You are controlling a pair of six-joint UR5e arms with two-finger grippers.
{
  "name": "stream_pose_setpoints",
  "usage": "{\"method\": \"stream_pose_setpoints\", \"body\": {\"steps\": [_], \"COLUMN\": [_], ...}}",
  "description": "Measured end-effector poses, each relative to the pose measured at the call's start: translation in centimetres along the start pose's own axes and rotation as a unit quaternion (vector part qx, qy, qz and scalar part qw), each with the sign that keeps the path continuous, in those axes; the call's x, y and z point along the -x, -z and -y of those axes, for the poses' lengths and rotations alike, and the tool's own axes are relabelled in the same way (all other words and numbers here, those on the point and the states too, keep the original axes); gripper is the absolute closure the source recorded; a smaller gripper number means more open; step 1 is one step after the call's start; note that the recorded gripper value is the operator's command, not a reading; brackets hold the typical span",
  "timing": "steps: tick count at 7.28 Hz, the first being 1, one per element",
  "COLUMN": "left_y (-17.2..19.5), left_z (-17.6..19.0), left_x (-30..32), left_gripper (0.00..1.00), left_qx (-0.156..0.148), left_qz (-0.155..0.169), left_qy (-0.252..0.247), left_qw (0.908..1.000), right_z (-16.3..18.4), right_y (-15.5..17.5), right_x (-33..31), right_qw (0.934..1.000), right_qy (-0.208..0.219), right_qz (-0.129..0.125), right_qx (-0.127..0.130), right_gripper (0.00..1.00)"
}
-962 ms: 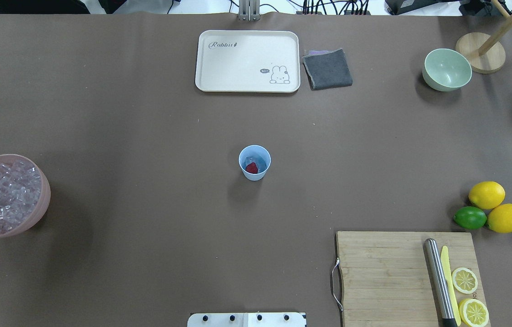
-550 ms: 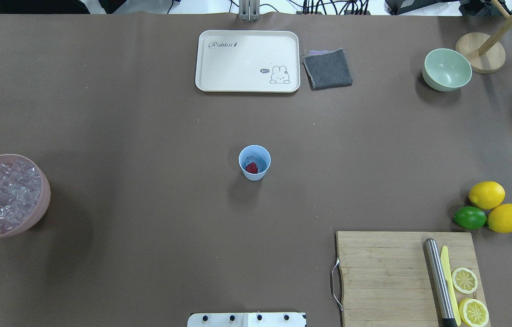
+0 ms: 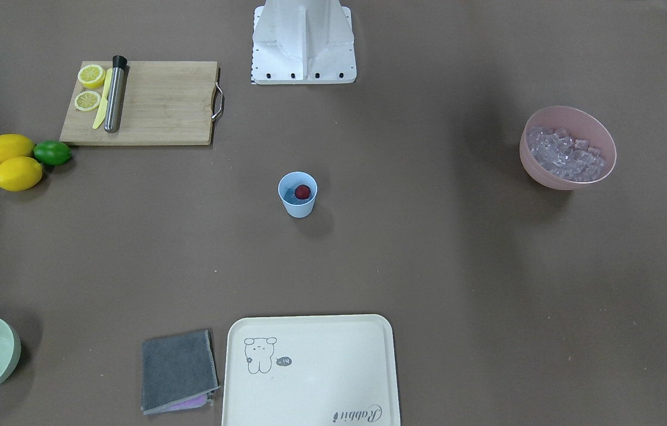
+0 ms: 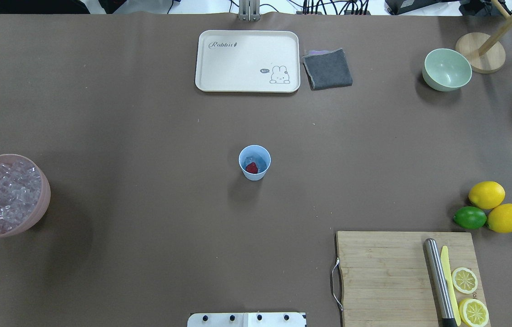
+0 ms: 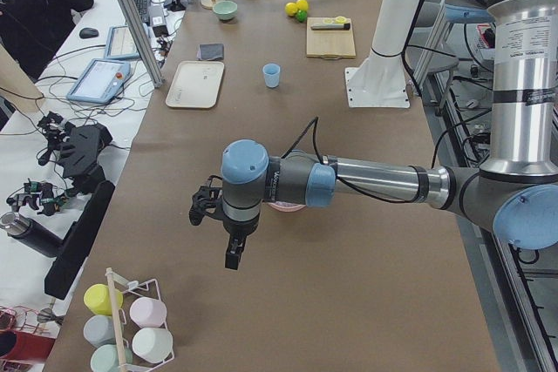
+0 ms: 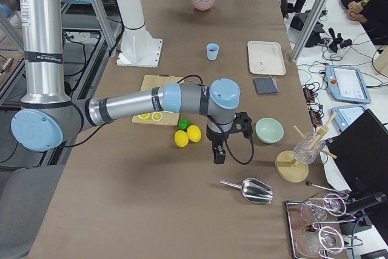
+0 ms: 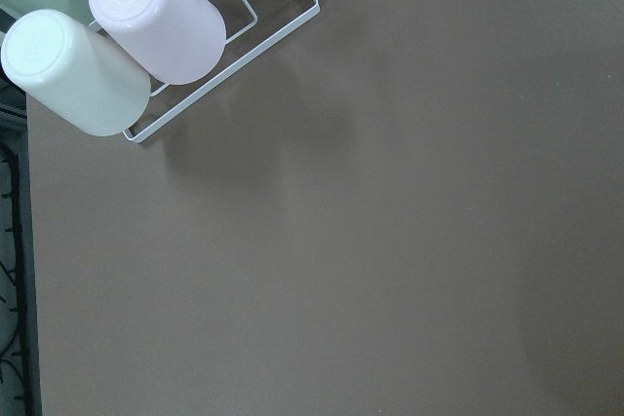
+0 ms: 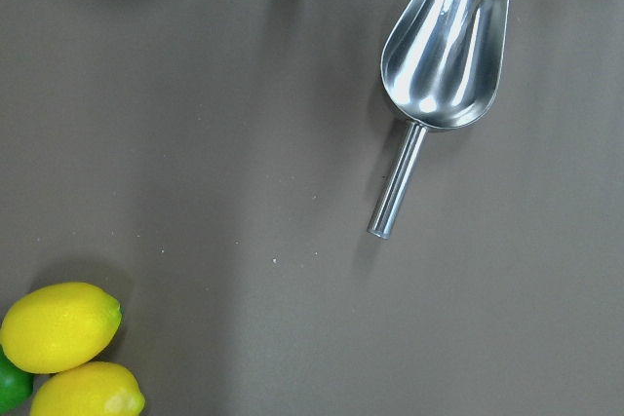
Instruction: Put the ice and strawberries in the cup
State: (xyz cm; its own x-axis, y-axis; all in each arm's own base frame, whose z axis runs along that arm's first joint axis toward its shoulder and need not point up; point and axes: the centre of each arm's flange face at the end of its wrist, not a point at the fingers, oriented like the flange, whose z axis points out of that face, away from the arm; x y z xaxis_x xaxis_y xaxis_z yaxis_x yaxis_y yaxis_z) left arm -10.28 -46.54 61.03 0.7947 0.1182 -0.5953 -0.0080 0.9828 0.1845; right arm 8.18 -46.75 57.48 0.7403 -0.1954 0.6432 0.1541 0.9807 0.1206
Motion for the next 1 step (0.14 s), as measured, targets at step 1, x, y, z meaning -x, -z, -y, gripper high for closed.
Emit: {"method": "stream_pose_setpoints", "body": {"steps": [1], "left_y": [-0.19], "left_z": [0.06], "left_x": [-0.22], "left_gripper": [0.02], "left_qx": [0.002], "left_qz": [-0.001], "left_qy": [-0.002], "left_qw": [1.0], "right_z": [-0.31], "right_y": [-0.35], "right_x": [-0.23], "right_qw": [1.0], "right_qy": [-0.002], "right_qz": [0.001], "right_qx": [0.003], "right_gripper": [0.0]}}
